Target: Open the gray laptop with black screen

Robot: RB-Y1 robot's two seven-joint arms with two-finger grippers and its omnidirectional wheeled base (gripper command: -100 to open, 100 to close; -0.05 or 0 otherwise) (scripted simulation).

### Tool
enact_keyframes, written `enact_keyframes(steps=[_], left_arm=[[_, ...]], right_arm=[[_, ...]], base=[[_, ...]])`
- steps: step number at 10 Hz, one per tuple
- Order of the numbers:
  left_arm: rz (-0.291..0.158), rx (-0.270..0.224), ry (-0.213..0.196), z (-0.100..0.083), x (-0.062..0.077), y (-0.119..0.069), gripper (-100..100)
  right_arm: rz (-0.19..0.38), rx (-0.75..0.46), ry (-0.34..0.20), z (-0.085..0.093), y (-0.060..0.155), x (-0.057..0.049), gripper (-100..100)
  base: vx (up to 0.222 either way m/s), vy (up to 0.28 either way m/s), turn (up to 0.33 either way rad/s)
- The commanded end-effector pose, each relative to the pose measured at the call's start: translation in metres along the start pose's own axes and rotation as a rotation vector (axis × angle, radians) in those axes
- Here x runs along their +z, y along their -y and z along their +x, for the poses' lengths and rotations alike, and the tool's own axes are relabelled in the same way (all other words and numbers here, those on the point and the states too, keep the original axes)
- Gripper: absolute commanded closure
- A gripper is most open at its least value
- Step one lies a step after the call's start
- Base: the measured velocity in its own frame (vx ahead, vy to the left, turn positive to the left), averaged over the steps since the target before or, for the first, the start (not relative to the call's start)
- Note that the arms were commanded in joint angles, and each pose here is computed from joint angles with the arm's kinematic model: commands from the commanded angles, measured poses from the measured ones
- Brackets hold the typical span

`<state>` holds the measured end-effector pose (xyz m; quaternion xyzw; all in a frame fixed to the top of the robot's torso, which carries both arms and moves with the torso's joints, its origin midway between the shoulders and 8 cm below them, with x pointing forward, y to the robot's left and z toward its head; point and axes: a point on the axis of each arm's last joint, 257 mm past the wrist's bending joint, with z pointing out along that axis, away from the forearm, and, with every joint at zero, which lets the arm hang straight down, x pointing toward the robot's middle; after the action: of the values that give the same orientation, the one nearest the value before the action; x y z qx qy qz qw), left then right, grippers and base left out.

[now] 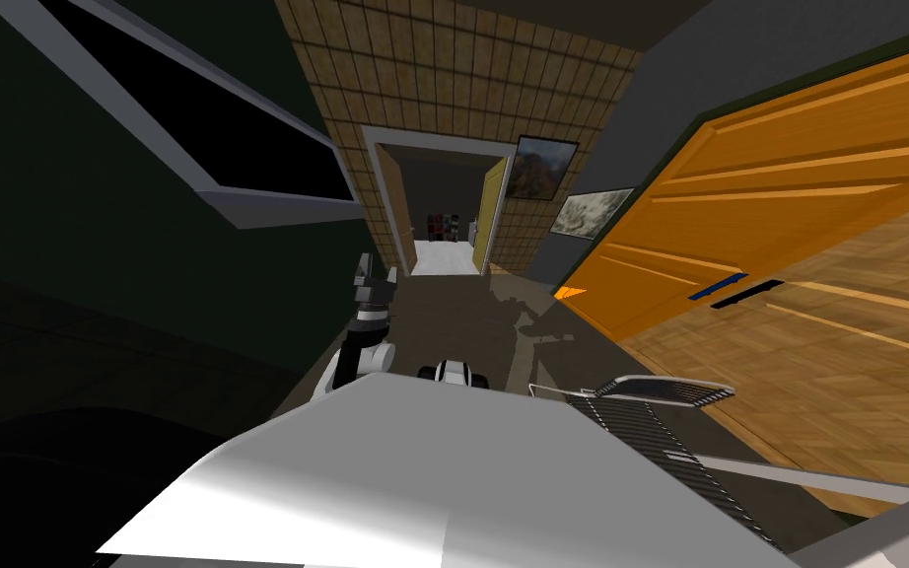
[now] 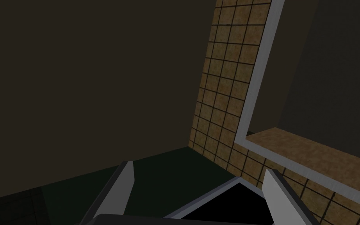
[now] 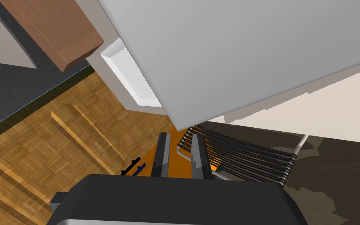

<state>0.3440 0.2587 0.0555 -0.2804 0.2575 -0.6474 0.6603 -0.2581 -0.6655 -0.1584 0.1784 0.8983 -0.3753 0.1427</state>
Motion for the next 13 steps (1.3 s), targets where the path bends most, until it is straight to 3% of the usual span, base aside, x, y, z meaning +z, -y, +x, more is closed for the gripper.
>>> enact_keyframes(steps=[1, 5, 6, 12, 13], left_arm=[[0.000, 0.000, 0.000, 0.000, 0.000, 0.000, 0], [0.000, 0.000, 0.000, 0.000, 0.000, 0.000, 0], [0.000, 0.000, 0.000, 0.000, 0.000, 0.000, 0], [0.000, 0.000, 0.000, 0.000, 0.000, 0.000, 0], [0.000, 0.000, 0.000, 0.000, 0.000, 0.000, 0]], right_arm=[[-0.104, -0.002, -0.066, 0.027, -0.034, -0.004, 100], [-0.241, 0.002, -0.159, 0.065, -0.077, -0.017, 100], [-0.208, -0.006, -0.142, 0.049, -0.062, -0.023, -100], [-0.210, -0.019, -0.131, 0.016, -0.046, -0.049, -100], [-0.208, -0.017, -0.132, 0.019, -0.046, -0.047, -100]], base=[[0.031, -0.199, 0.027], [0.054, -0.194, 0.008], [0.017, -0.091, -0.022], [-0.024, 0.010, -0.030], [-0.007, -0.006, -0.003]])
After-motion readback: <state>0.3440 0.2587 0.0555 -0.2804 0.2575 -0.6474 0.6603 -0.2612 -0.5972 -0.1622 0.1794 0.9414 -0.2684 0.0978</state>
